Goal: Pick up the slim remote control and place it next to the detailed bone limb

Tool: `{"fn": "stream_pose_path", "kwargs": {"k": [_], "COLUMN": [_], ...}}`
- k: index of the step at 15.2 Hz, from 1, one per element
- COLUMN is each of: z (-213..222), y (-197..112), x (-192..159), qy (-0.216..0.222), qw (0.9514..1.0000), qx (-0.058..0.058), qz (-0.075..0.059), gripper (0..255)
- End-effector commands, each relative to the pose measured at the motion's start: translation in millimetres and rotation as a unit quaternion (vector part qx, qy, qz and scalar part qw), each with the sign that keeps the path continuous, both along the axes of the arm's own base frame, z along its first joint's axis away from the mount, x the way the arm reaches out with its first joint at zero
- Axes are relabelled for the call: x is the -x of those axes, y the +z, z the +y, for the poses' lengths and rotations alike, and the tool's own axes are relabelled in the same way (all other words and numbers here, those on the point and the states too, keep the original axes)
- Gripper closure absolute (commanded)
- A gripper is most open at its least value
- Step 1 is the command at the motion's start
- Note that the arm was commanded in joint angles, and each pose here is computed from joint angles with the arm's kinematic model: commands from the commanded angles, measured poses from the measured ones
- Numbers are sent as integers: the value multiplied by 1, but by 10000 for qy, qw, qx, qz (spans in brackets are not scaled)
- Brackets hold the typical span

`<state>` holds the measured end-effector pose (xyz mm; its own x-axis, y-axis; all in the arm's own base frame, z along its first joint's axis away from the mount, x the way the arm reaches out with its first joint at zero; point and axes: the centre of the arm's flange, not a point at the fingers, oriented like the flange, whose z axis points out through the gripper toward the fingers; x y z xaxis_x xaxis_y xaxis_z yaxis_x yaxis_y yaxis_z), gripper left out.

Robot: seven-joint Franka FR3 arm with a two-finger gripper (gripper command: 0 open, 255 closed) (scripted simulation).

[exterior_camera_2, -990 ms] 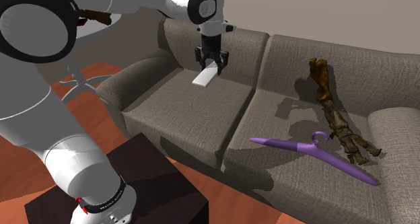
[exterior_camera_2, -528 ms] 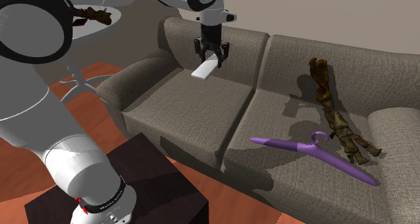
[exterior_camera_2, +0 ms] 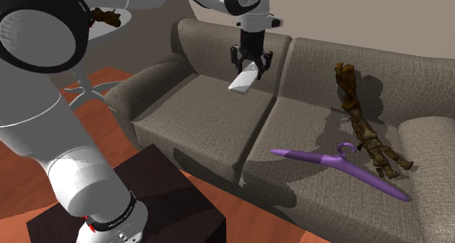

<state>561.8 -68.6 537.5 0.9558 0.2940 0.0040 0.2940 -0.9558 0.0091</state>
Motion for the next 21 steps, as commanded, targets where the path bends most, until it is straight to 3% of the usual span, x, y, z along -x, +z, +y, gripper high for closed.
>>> {"fn": "stream_pose_path", "kwargs": {"k": [1, 21], "z": [-28, -290], "y": [2, 3], "x": [-3, -40], "qy": [8, 8], "qw": [10000, 10000], "qx": [1, 1], "qz": [-1, -1], "gripper": [255, 255]}}
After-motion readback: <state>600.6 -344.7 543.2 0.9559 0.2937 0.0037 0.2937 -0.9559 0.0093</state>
